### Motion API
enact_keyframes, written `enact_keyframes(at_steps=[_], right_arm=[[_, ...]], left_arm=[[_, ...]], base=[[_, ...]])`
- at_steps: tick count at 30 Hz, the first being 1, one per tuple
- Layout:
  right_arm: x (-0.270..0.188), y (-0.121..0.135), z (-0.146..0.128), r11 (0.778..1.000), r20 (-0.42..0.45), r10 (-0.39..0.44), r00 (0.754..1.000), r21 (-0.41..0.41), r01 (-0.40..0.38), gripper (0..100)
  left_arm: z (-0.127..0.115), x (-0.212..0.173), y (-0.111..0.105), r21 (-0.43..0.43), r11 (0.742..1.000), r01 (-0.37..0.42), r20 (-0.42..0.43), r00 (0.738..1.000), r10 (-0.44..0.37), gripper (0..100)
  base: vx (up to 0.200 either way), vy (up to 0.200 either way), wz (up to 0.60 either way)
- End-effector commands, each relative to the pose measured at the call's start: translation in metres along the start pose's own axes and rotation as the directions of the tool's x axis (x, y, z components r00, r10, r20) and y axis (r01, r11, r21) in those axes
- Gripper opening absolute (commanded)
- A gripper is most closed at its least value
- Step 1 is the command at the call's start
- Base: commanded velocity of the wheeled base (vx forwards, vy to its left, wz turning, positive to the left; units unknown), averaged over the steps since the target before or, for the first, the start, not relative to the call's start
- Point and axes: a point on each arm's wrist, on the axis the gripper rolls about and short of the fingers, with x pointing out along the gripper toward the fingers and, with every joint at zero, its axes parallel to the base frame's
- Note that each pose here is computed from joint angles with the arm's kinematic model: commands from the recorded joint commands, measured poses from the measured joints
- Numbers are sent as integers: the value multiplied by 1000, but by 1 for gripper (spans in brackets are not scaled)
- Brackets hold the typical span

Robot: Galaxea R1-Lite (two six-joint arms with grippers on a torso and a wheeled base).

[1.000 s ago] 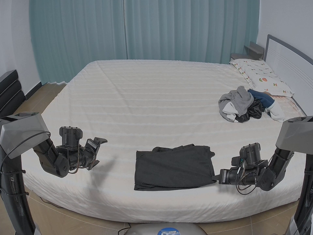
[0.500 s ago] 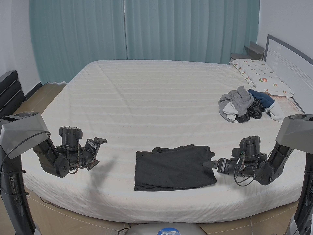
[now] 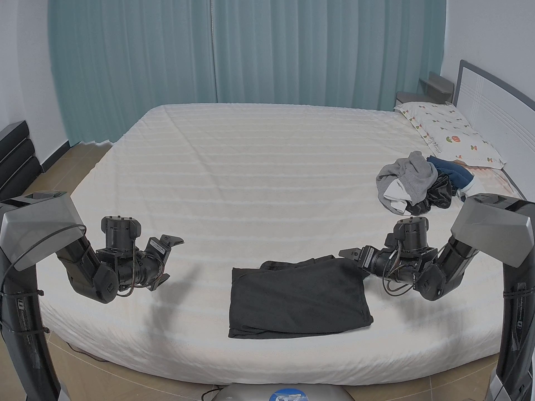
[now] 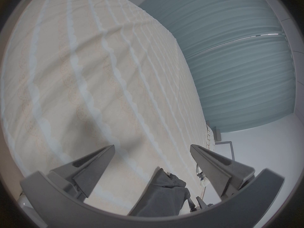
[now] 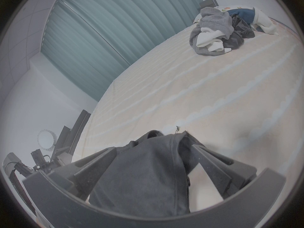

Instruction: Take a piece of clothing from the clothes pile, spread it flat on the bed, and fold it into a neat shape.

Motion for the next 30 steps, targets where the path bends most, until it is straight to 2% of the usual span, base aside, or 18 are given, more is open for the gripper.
enact_keyframes(at_steps=[1,4,5,14,30], right_arm=[[24,-7,-12,1000,-22,-13,1000,-2,13,100],[35,-7,-14,1000,-19,-5,1000,-7,4,100],[35,-6,-14,1000,-18,-4,1000,-7,4,0],[42,-5,-1,996,33,-45,998,82,42,0],[39,-14,6,993,53,-71,996,100,66,0]], left_arm=[[0,0,0,1,1000,-1,-1,1000,1,100],[0,0,0,1,1000,-1,-1,1000,1,100],[0,0,0,1,1000,-1,-1,1000,1,100],[0,0,0,1,1000,-1,-1,1000,1,100],[0,0,0,1,1000,-1,-1,1000,1,100]], base=[[0,0,0],[0,0,0],[0,0,0],[0,0,0],[0,0,0]])
